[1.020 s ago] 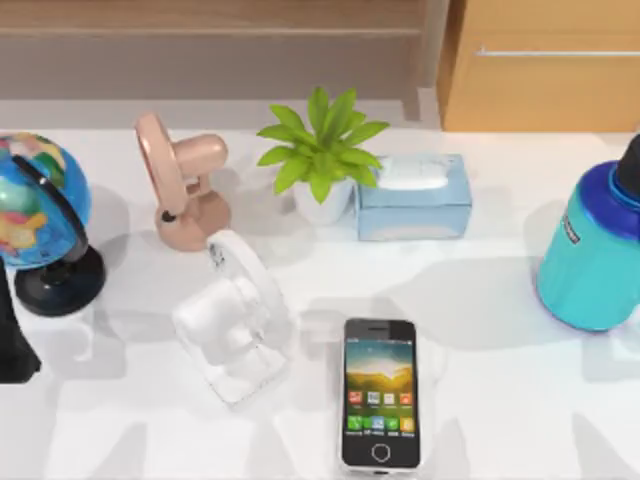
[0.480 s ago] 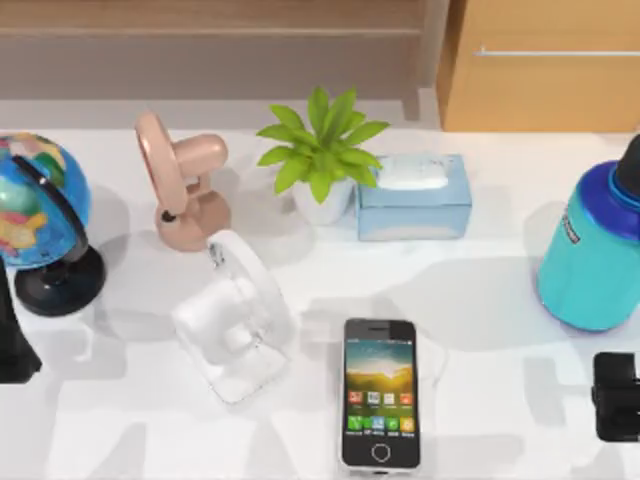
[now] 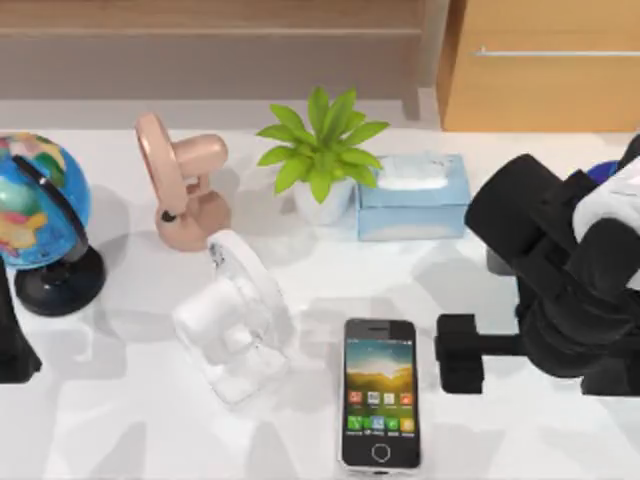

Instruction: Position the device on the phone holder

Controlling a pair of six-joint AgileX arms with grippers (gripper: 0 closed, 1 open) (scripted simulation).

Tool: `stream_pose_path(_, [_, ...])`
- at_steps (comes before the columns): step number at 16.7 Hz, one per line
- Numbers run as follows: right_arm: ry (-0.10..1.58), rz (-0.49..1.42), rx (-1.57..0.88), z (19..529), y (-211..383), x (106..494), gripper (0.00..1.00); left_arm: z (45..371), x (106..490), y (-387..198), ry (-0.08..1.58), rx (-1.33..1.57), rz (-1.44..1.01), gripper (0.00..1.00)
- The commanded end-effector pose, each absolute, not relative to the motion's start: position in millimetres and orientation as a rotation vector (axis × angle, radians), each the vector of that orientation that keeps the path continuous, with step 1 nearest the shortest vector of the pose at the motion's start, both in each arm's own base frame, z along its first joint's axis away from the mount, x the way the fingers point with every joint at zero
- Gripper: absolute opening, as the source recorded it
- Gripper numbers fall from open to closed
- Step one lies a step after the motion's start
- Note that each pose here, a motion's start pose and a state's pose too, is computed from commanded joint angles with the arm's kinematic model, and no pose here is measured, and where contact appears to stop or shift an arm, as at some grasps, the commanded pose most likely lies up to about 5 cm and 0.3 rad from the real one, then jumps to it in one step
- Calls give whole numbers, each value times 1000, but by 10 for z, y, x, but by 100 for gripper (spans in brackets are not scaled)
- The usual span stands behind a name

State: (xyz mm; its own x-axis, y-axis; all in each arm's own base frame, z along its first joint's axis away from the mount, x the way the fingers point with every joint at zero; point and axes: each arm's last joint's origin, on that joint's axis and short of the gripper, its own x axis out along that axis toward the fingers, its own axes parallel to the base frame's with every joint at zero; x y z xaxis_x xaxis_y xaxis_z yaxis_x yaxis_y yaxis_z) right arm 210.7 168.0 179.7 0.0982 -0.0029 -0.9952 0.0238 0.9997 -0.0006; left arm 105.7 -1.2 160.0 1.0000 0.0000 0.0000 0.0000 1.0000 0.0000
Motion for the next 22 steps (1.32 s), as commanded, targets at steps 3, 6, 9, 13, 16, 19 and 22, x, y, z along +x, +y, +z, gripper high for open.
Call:
stream_pose_path(3, [1464, -14, 24, 1827, 2200, 2236, 100, 1600, 1057, -12, 0, 0, 0, 100])
stream_pose_path(6, [1458, -21, 35, 1776, 2624, 2275, 100, 1600, 1057, -12, 0, 0, 0, 100])
stream_pose_path(9, [1451, -36, 49, 1732, 2807, 2285, 100, 1600, 1057, -12, 0, 0, 0, 100])
stream_pose_path(13, [1451, -36, 49, 1732, 2807, 2285, 100, 1600, 1057, -12, 0, 0, 0, 100])
stream_pose_path(16, [1451, -36, 52, 1734, 2776, 2271, 100, 1600, 1057, -12, 0, 0, 0, 100])
stream_pose_path(19, [1451, -35, 49, 1667, 2707, 2177, 100, 1600, 1057, -12, 0, 0, 0, 100])
stream_pose_path(22, [1453, -36, 45, 1477, 2668, 2120, 100, 1600, 1057, -12, 0, 0, 0, 100])
